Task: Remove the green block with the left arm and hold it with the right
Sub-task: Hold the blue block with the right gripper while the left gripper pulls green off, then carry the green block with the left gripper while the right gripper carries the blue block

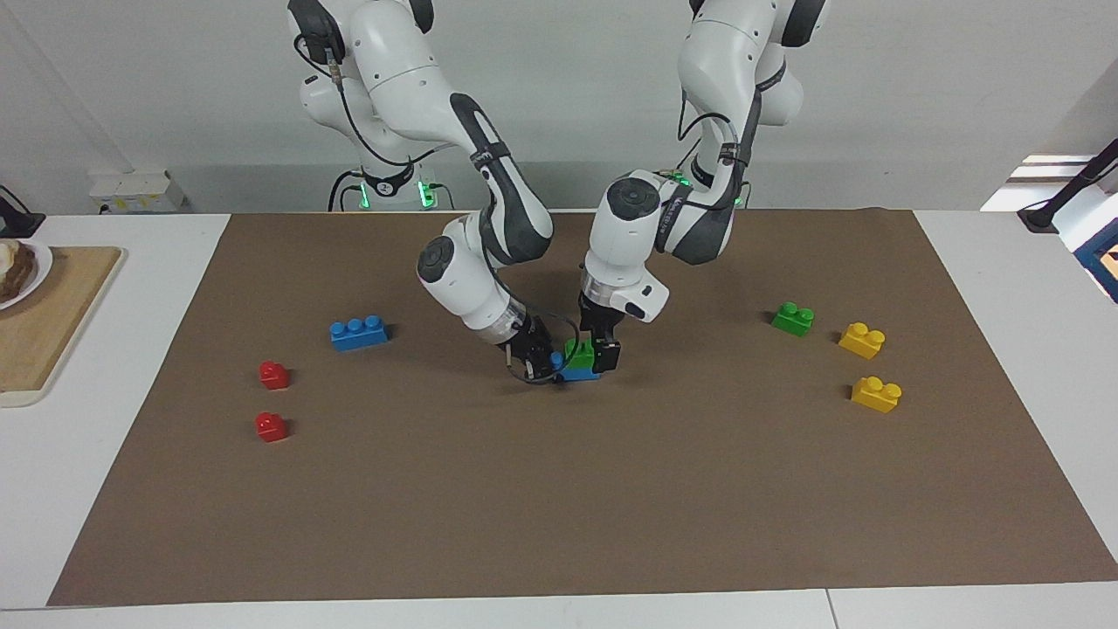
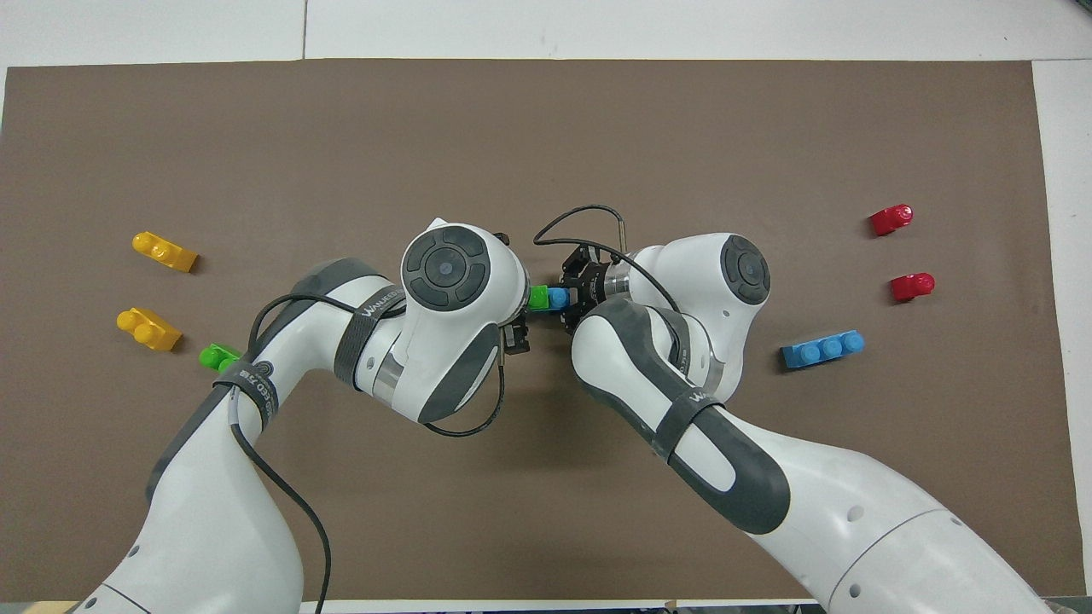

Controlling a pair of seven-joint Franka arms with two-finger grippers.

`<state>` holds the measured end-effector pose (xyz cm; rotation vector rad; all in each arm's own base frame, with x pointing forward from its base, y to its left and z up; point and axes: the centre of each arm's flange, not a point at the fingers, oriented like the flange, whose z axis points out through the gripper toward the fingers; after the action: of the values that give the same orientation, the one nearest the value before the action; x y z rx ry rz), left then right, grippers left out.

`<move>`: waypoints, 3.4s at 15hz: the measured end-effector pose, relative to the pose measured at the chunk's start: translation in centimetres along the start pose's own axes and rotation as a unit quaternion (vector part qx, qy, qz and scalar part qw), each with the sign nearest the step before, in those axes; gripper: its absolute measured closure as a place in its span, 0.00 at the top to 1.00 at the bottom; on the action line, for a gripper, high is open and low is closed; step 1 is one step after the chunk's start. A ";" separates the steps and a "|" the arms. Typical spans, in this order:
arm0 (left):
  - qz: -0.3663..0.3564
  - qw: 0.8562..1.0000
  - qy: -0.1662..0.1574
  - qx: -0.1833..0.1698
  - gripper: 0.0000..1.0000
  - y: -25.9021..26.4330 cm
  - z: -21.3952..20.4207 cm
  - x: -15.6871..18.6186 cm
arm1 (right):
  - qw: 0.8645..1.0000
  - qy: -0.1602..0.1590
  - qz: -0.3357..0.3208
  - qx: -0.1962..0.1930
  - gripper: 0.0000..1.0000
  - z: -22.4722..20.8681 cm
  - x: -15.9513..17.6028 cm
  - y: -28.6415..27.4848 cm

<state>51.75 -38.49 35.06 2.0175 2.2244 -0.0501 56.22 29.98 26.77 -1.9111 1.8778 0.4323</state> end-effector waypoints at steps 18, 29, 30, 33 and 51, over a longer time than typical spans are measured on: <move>0.016 0.999 0.014 -0.028 0.35 0.1 -2.3 -0.3 | 1.000 0.001 0.001 0.018 0.35 0.0 -0.3 -0.2; 0.086 0.995 0.046 -0.029 0.35 4.9 -12.6 9.0 | 1.000 0.001 0.001 0.017 0.35 0.1 -0.2 -0.2; 0.108 0.993 0.051 -0.025 0.35 5.9 -12.5 10.9 | 1.000 0.000 0.002 0.015 0.35 0.1 -0.2 -0.2; 0.167 0.985 0.051 -0.010 0.35 8.7 -12.3 17.2 | 1.000 -0.013 0.014 -0.006 0.35 -2.0 1.2 -2.5; 0.382 0.923 0.048 0.025 0.35 12.0 -2.2 36.0 | 0.996 -0.044 -0.060 -0.042 0.35 -20.8 34.3 -6.2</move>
<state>60.14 -1.49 33.55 2.8045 1.3321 0.0767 62.17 -10.10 28.01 -2.0124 1.7033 0.5550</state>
